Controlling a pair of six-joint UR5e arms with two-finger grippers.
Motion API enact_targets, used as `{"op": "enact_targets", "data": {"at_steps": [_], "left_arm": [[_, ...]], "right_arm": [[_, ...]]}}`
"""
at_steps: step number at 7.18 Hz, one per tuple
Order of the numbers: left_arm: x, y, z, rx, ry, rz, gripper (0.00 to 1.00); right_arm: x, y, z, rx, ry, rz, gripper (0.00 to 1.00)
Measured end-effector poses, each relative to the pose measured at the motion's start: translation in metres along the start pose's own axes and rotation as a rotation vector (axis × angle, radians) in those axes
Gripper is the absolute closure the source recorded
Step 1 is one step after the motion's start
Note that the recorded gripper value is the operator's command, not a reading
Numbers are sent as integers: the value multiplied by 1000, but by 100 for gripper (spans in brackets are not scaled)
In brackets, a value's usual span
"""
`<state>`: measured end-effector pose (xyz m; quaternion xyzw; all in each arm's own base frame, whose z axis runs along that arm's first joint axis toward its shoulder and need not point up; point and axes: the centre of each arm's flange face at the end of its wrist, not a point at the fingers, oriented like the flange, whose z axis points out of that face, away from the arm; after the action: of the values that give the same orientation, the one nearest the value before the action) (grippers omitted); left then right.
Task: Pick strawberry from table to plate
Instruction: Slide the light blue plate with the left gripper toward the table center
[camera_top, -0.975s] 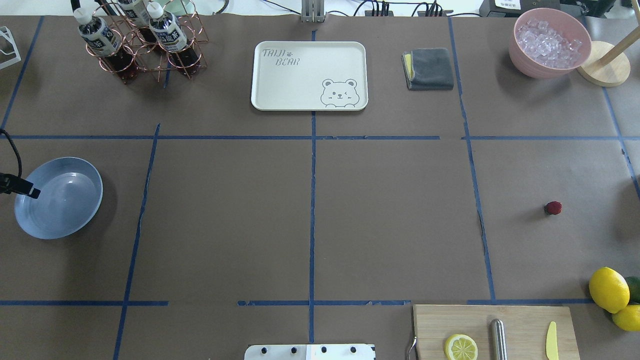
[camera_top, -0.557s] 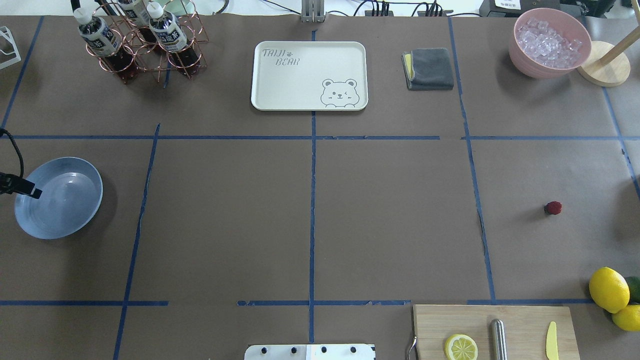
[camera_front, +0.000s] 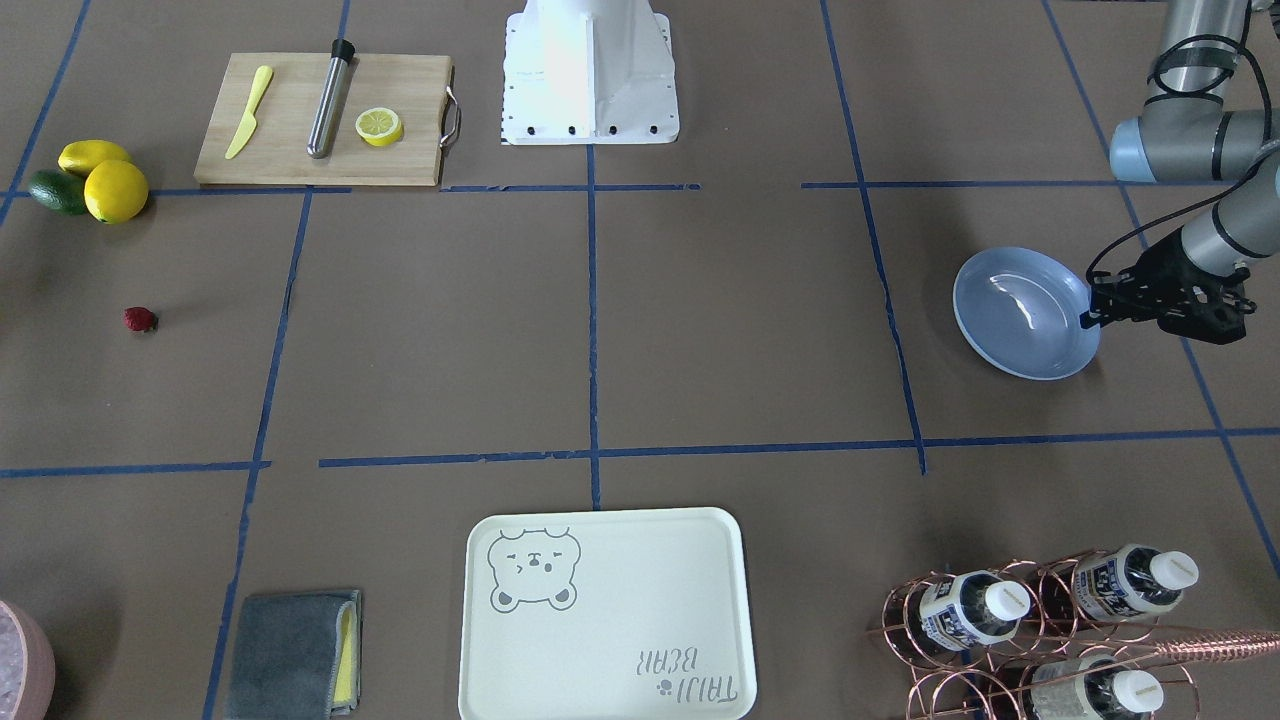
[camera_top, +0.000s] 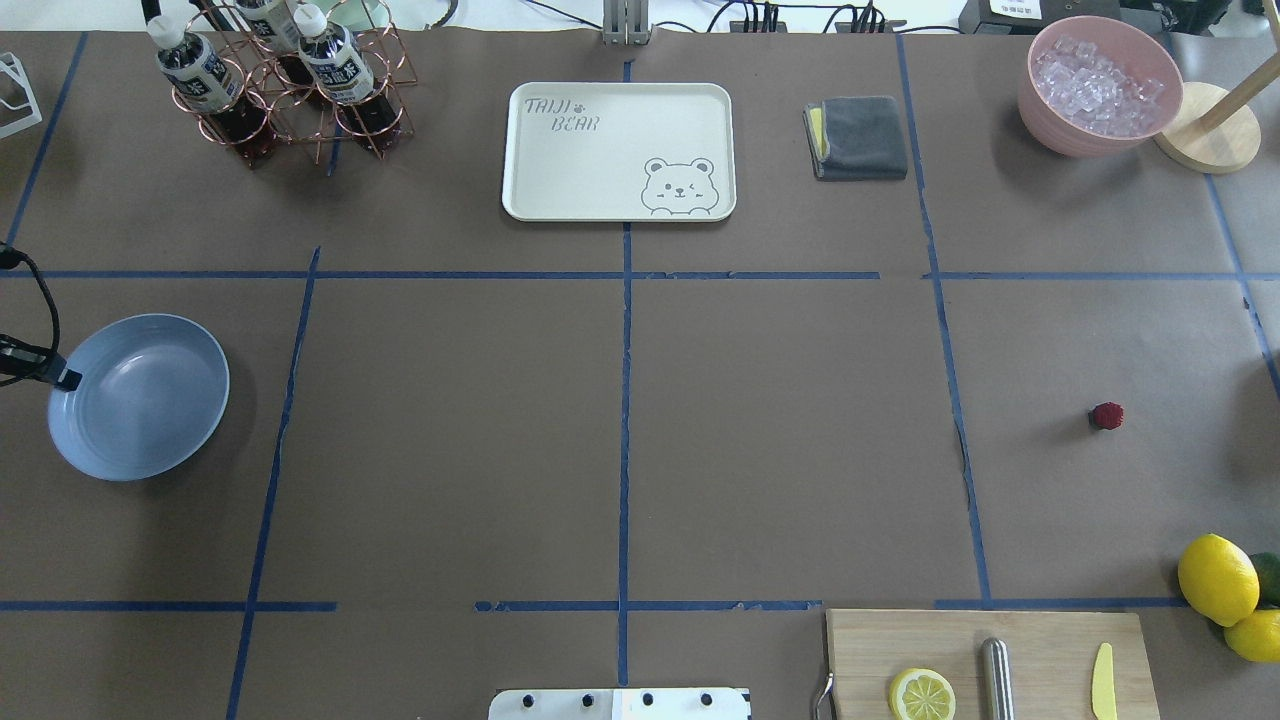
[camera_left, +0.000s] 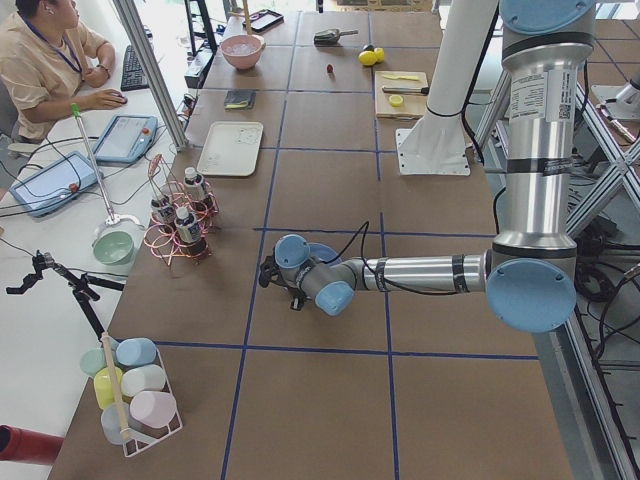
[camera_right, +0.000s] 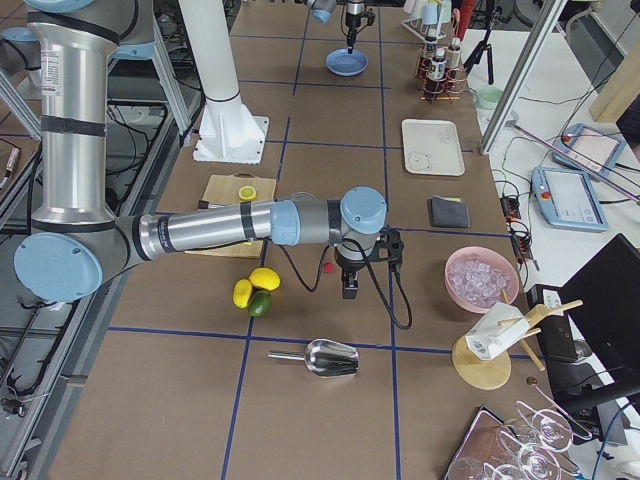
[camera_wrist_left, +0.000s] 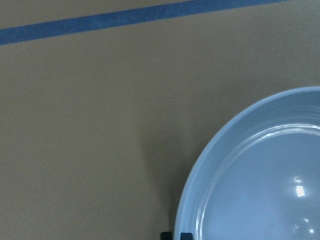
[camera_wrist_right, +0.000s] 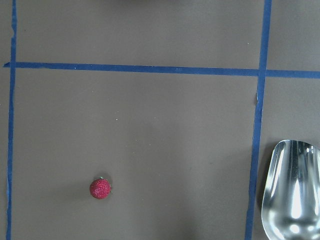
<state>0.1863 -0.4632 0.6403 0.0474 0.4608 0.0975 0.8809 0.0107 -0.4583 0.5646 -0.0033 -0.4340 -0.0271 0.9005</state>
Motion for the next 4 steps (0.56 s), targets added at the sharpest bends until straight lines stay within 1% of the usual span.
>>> {"op": "enact_targets", "data": {"at_steps": [1,2,3,4], "left_arm": [[23,-9,-11,6,50,-34,100],[59,-27,-25,24,103,-98,100],[107,-48,-33,33,154,-156,100],[178,-67,-27,15,211,-208,100]], "right_arm": [[-1,0,-1,1,0,-1,0],[-1,0,-1,2,-1,-2,0],[-2,-1,-1,2,-4,-3,0],[-3,-1,-1,3,-7,-3,0]]}}
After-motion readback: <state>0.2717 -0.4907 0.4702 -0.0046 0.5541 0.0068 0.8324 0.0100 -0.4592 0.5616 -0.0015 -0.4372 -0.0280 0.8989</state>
